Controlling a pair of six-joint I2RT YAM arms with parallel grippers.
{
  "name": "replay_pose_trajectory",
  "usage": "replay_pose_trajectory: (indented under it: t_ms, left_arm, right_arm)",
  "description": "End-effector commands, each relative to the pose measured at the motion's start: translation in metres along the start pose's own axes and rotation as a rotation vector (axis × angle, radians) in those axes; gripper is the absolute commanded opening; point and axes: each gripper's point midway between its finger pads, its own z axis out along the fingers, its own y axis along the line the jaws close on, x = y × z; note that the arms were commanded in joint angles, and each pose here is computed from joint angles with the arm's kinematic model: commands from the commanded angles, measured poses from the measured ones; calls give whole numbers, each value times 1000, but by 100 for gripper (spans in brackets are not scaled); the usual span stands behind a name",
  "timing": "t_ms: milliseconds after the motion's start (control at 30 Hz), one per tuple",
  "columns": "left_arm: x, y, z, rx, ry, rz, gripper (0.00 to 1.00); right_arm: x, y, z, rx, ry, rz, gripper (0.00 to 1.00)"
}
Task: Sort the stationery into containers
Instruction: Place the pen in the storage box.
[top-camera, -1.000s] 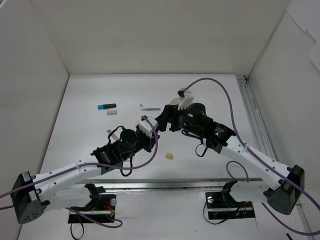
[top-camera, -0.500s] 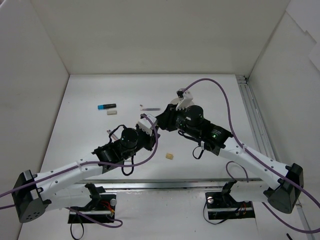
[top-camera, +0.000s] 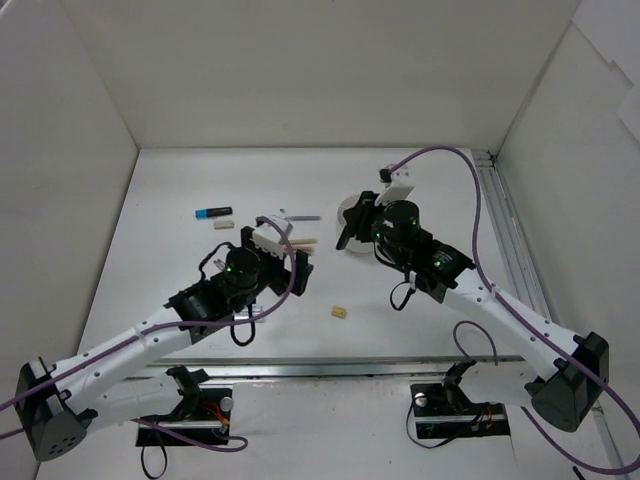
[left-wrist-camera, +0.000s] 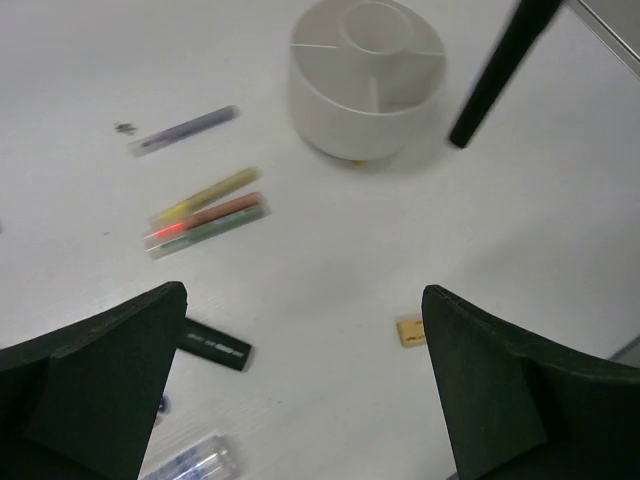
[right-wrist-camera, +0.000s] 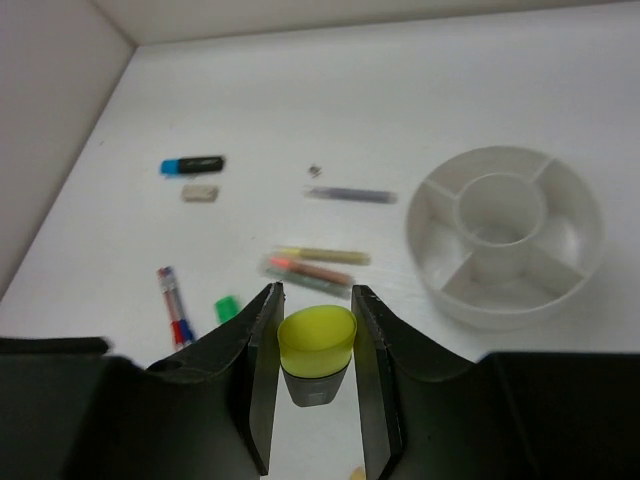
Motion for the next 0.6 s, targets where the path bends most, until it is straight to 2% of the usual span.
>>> replay_pose_trajectory:
  t_ms: [0, 100, 300, 567]
  left_arm:
    - [-27, 41, -20, -126, -87, -120, 100]
    - [-20, 73, -31, -200, -83, -186, 99]
    - [-15, 113, -48, -317, -107, -263, 99]
    - [11, 146, -41, -416, 12, -320, 99]
  right_arm:
    - [-54, -42, 0, 144, -195, -34, 0]
    - [-74, -84, 13, 238, -283, -86, 0]
    - [-90, -138, 45, 319, -322, -138, 0]
    - [-95, -156, 88, 279, -306, -263, 0]
